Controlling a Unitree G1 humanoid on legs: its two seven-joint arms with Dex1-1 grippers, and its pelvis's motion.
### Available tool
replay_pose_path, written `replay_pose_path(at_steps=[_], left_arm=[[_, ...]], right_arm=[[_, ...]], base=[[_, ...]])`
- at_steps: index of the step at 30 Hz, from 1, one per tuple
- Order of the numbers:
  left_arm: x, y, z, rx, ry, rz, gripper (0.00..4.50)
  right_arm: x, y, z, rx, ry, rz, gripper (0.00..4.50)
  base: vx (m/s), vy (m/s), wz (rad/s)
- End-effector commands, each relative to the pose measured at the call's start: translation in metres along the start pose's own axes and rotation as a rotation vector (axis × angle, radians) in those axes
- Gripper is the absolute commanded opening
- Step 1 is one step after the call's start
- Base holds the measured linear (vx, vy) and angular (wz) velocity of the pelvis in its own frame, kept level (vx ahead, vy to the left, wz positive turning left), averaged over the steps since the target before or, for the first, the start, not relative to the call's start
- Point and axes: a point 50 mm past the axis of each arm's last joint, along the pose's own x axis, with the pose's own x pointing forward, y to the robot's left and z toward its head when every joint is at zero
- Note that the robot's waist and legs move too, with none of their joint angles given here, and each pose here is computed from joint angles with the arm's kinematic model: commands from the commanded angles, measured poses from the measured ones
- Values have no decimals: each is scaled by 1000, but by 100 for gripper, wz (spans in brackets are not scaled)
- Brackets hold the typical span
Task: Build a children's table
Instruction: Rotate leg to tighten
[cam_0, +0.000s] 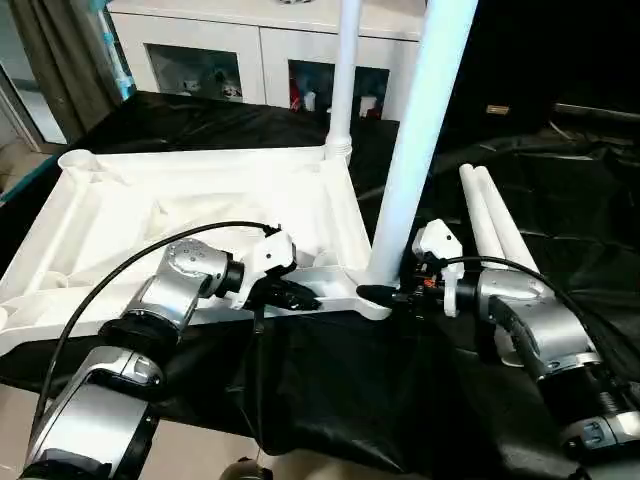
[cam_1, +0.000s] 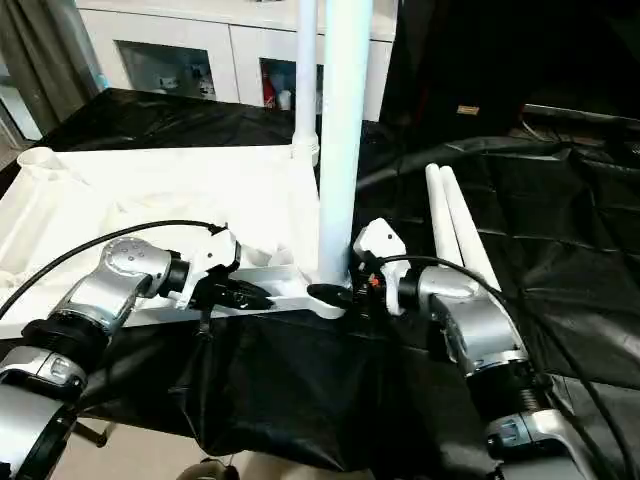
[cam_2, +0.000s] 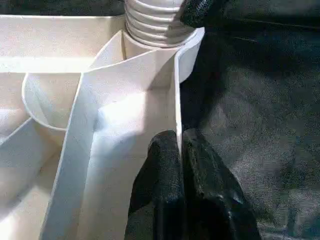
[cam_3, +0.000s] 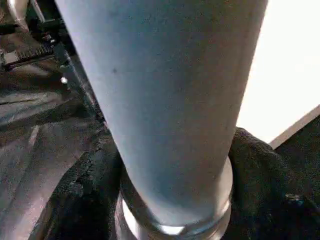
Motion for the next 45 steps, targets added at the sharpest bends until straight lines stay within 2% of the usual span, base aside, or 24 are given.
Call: replay_pose_path(at_steps=[1,4,5,9,10,12,16,22,23,24,29,31,36,41,45], left_arm=[[7,6,17,36,-54,42,0],[15,22,20,-29,-8,234,0],[17,24,21,-41,0,263,0],[33,41,36,-133,11,517,0],[33,41,36,-133,11,517,0],[48,41,47,-139,3,569,0],[56,40,52,-133,3,571,0],[61,36,54,-94,-13,517,0],[61,36,53,-91,-14,514,0],[58,35,51,-83,-18,498,0],[52,30,45,-27,-38,388,0],[45,26,40,4,-43,317,0],[36,22,34,32,-47,241,0],[19,13,23,81,-51,100,0],[13,10,18,81,-43,57,0]], right_arm=[[6,0,-15,75,29,-66,270],[19,-11,-26,184,23,-295,269],[21,-13,-27,203,21,-332,268],[44,-22,-30,388,8,-628,267],[44,-22,-30,388,8,-628,267],[67,-16,-21,443,-22,-655,267],[78,-11,-13,464,-41,-646,267],[86,-11,-6,413,-49,-637,267],[86,-11,-5,409,-51,-636,323],[84,-13,-3,387,-62,-628,337],[76,-17,2,312,-100,-574,364],[66,-18,2,248,-108,-499,364],[49,-20,0,174,-93,-396,364],[15,-19,0,58,-52,-203,364],[3,-19,-2,25,-15,-158,364]], base=[[0,0,0],[0,0,0],[0,0,0],[0,0,0],[0,0,0],[0,0,0],[0,0,0],[0,0,0],[0,0,0],[0,0,0],[0,0,0],[0,0,0],[0,0,0],[0,0,0],[0,0,0]])
